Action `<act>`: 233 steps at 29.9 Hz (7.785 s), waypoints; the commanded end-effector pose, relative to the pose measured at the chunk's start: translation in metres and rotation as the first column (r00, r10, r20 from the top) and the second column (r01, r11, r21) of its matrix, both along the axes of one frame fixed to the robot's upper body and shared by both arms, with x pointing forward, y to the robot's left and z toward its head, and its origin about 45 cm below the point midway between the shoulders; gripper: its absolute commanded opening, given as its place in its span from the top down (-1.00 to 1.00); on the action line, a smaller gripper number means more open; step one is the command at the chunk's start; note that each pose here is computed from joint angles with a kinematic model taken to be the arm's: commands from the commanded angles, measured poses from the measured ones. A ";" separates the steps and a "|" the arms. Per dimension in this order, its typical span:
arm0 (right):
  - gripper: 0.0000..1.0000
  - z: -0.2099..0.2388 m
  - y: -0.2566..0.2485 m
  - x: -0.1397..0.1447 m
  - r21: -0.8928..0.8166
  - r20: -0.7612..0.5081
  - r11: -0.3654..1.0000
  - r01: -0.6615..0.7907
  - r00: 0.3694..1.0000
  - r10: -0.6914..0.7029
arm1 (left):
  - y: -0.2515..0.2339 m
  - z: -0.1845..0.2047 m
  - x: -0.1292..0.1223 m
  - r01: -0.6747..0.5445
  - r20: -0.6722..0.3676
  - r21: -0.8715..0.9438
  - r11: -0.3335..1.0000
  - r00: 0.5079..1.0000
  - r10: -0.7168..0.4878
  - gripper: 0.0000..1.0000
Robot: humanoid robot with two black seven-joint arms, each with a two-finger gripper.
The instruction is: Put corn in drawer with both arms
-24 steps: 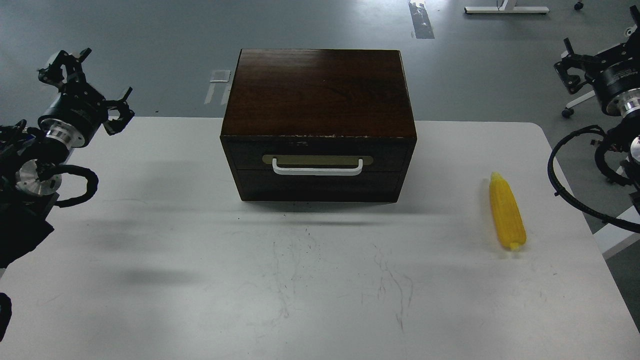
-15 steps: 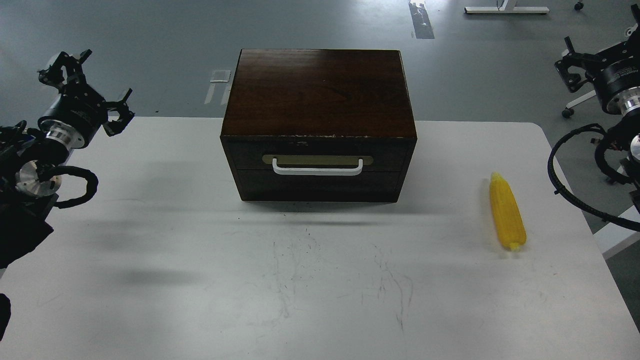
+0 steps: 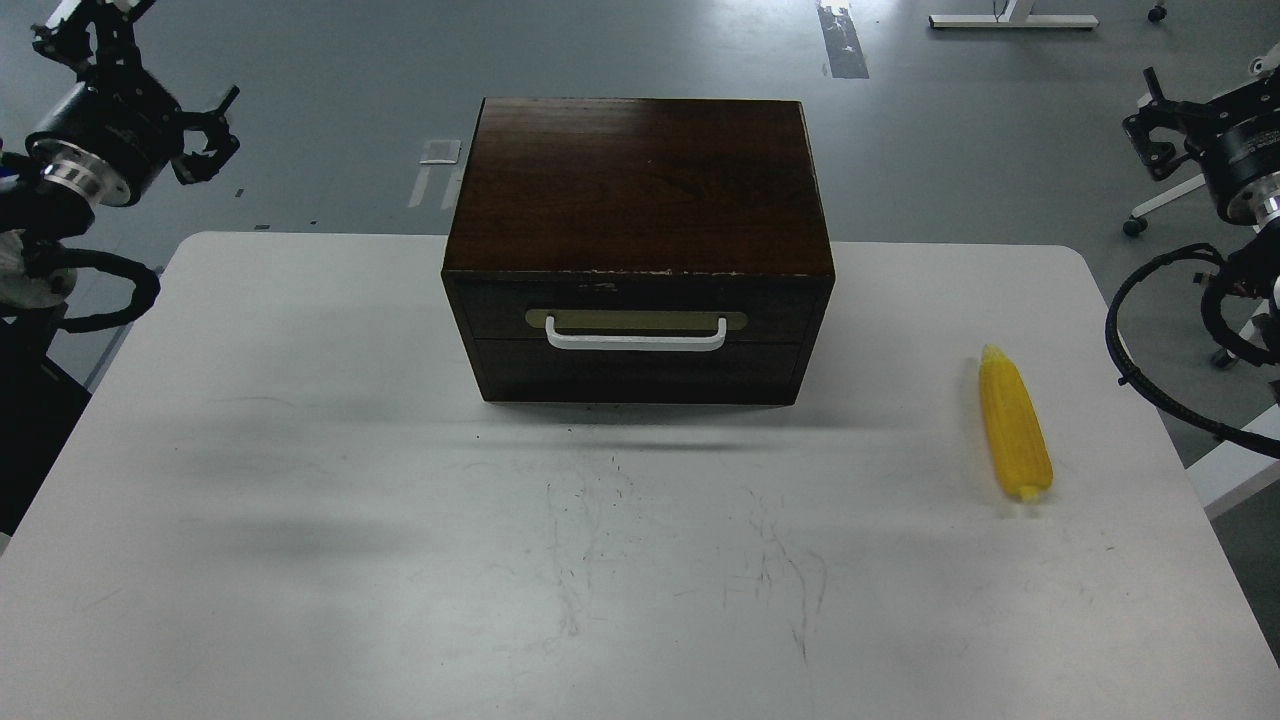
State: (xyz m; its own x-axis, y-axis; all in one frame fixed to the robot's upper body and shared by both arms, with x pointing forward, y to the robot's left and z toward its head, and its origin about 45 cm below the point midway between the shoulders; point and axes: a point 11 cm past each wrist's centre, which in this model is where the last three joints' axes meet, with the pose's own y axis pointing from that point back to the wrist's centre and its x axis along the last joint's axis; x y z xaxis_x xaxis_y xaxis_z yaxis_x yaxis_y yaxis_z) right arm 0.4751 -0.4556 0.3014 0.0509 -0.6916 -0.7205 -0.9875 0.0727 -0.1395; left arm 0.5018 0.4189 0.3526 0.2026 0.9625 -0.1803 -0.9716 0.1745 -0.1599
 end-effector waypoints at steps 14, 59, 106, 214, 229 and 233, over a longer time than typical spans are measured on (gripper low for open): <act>-1.00 0.005 -0.008 -0.003 -0.013 0.006 1.000 0.011 1.000 -0.011 | -0.261 0.101 -0.070 0.371 0.061 0.850 0.375 0.638 -0.768 -0.93; -1.00 0.032 -0.058 -0.014 -0.065 0.049 0.990 0.123 0.992 -0.120 | -0.316 -0.070 -0.127 -0.298 -0.641 0.570 -0.765 0.422 -0.642 -0.38; -1.00 0.029 -0.058 -0.016 -0.120 0.033 0.988 0.092 0.996 -0.088 | -0.309 -0.095 -0.133 -0.299 -0.686 0.544 -0.784 0.379 -0.621 0.15; -1.00 -0.036 0.037 -0.028 -0.779 -0.594 -0.318 -0.541 0.799 0.095 | -0.039 -0.024 -0.039 0.148 0.115 -0.435 0.888 0.987 -0.108 -0.96; -0.98 -0.146 0.050 -0.074 -0.555 -0.745 -0.566 -0.609 0.667 0.012 | -0.034 -0.028 -0.042 0.138 0.104 -0.426 0.894 0.989 -0.103 -0.95; -0.98 -0.150 0.047 -0.078 -0.541 -0.754 -0.575 -0.614 0.657 0.008 | -0.029 -0.028 -0.044 0.127 0.102 -0.421 0.898 0.991 -0.092 -0.96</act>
